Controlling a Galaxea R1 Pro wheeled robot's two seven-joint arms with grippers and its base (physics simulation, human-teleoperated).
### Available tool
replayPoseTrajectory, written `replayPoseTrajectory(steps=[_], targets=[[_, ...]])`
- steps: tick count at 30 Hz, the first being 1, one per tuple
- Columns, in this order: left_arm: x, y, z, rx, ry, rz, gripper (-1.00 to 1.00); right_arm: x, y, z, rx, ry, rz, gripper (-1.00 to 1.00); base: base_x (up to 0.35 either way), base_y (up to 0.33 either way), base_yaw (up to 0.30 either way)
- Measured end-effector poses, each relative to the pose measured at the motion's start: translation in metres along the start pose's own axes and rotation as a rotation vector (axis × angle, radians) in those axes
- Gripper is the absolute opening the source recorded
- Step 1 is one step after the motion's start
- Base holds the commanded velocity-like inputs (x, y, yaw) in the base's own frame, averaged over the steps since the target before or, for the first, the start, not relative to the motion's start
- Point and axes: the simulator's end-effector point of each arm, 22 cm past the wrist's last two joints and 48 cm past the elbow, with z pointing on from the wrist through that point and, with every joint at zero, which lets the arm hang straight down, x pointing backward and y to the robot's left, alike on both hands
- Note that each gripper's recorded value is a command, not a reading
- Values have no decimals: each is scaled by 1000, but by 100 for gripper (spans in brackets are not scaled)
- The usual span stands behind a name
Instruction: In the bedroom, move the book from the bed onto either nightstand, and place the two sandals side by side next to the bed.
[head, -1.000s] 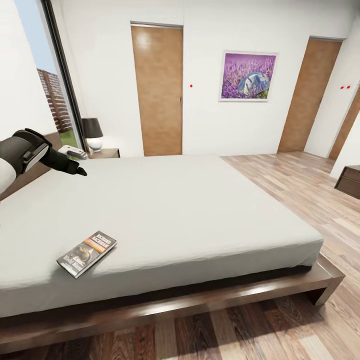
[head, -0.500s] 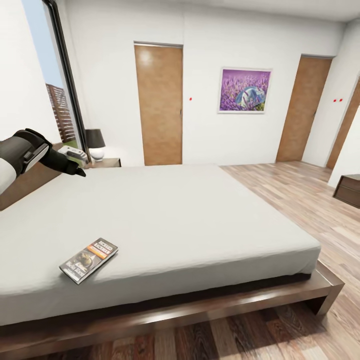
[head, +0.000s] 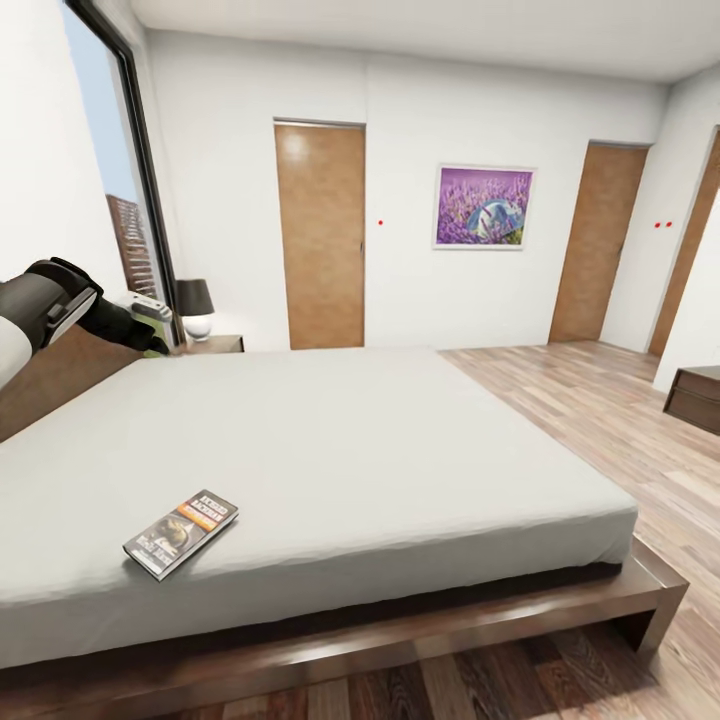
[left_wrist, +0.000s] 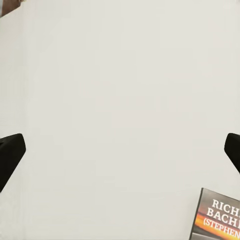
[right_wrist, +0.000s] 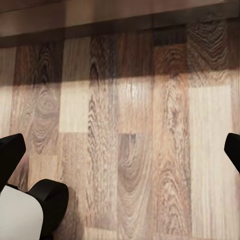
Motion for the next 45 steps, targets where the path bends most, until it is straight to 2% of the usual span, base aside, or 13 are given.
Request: replayPoseTrajectory(steps=[11,21,23,35,45], targets=[[-20,10,-10,-4,-1,-1,100,-18,1,-16,19,-5,-6,100,0,0,0],[-40,19,-18,-10,0,-1,100,-34,-28,-35,172,-5,6,100,0,0,0],[-43,22,-20,-15,1,-1,100,-37,-36,-40,212,-4,16,100,0,0,0],[-66,33,-29,-22,3,-1,100,-49,-53,-64,322,15,88,100,0,0,0],[-85,42,-38,-24,5,1,100,-58,-56,-80,358,34,127,100,0,0,0]])
